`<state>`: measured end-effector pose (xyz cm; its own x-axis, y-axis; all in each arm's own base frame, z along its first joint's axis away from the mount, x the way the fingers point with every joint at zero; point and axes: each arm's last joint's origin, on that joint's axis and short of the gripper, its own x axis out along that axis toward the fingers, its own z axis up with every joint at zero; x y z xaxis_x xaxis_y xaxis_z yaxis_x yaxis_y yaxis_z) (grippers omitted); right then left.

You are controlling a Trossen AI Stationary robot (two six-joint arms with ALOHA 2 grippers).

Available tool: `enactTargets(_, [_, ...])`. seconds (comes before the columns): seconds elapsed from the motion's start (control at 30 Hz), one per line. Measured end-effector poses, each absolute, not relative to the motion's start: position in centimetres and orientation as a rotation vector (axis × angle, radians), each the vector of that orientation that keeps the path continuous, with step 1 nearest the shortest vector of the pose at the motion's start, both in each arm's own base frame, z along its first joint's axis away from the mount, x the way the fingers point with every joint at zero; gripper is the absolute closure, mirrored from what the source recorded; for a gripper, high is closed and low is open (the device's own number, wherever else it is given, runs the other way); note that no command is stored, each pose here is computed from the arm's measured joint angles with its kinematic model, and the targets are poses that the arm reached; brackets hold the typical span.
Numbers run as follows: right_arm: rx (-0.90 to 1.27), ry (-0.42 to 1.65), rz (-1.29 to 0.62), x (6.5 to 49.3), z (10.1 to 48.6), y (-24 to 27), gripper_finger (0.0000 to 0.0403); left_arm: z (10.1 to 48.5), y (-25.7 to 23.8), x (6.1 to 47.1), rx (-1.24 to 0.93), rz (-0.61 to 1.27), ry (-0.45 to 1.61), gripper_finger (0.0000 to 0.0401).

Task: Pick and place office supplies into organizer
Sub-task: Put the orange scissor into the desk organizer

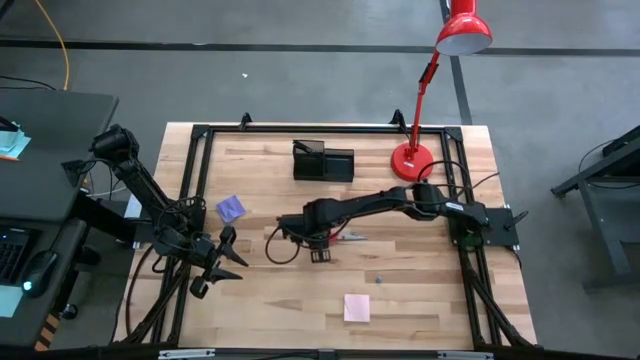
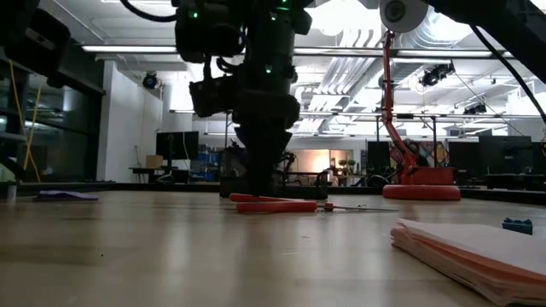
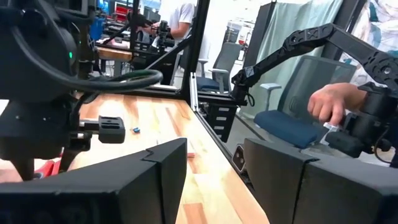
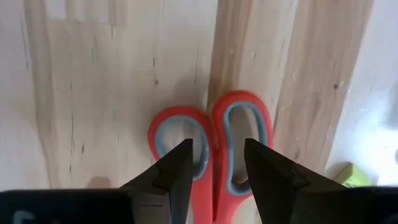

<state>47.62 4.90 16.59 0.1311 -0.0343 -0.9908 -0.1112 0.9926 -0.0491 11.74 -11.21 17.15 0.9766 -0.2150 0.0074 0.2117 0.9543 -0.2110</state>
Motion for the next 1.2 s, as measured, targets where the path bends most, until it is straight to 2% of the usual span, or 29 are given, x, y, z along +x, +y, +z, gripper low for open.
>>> enactTargets(0.5, [-0.101, 1.475, 0.030, 46.8, 14.3, 4.8, 0.0270, 17.3, -11.2, 11.7, -0.212, -0.217, 0.007, 0.0251])
enactTargets(0.6, [-0.101, 1.470, 0.023, 46.9, 14.3, 4.9, 0.0293, 17.3, -11.2, 11.7, -0.205, -0.211, 0.006, 0.0251])
enactTargets(0.77, [-0.091, 1.456, -0.004, 47.0, 14.3, 4.9, 0.0367, 17.3, -11.2, 11.8, -0.205, -0.209, 0.001, 0.0251])
enactTargets(1.07, [-0.071, 1.416, -0.061, 47.4, 15.3, 4.3, 0.0369, 17.2, -11.2, 11.7, -0.171, -0.219, 0.011, 0.0251])
enactTargets(1.2, [-0.081, 1.305, -0.070, 47.9, 18.2, 4.3, 0.0398, 17.2, -11.2, 11.7, -0.174, -0.224, 0.012, 0.0251])
